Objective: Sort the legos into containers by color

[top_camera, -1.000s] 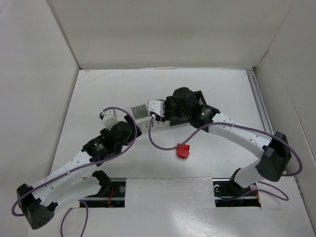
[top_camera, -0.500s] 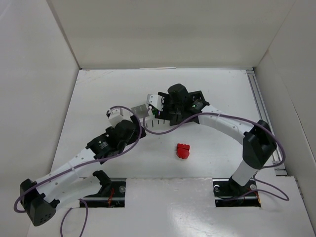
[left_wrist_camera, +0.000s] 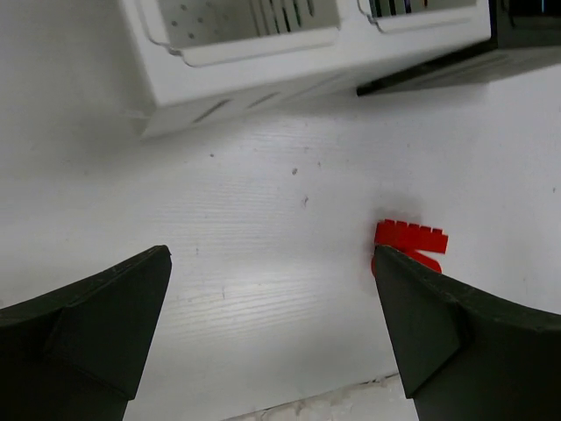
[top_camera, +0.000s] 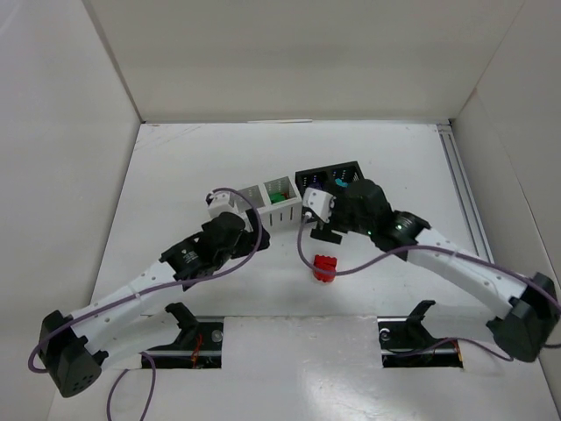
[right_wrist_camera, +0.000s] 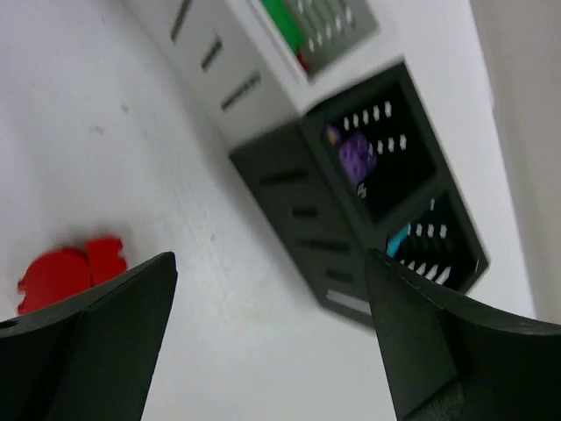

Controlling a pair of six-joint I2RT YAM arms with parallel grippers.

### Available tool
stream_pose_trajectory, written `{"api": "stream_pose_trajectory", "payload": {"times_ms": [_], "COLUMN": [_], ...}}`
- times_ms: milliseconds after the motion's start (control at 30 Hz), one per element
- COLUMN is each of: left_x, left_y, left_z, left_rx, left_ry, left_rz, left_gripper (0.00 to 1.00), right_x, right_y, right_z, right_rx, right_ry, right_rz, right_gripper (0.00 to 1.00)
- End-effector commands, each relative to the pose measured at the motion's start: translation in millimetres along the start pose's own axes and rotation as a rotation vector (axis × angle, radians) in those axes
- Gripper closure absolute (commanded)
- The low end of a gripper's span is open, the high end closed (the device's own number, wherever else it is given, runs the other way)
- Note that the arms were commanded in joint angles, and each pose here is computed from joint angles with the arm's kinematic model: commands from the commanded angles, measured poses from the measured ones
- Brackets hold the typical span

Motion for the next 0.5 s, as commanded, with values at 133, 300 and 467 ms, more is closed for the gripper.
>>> {"api": "stream_pose_trajectory", "payload": {"times_ms": [133,300,467], "left_x": [-7.0,-15.1,-41.9], "left_y": [-57.5,-98.8,-127.3], "left_z": [49.2,84.5,127.4], "left_rx": [-0.203,-0.353,-0.457], "left_ry": [0.122,0.164,0.239], "left_rz": [0.216,0.215,0.16], "left_gripper": [0.0,0.0,0.0], "right_x": [83.1,117.8,137.0], "right_y": [2.4,-2.2,-6.6], "right_z": [78.1,105.8,121.6], "right_rx": [-0.327,-0.469,-0.514], "right_ry": [0.226,0.272,0.323], "right_rz": [0.306,0.44,0.512], "right_gripper": [0.0,0.0,0.0]}}
Point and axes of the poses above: each gripper's point midway between its finger pads, its own x axis back along the fingers, its own y axis along the line the jaws close on, z = x × y, the point moved 3 cm from there along x, back along the fingers, and after that the axes turned 3 degrees about -x, right-handed, at the moved point
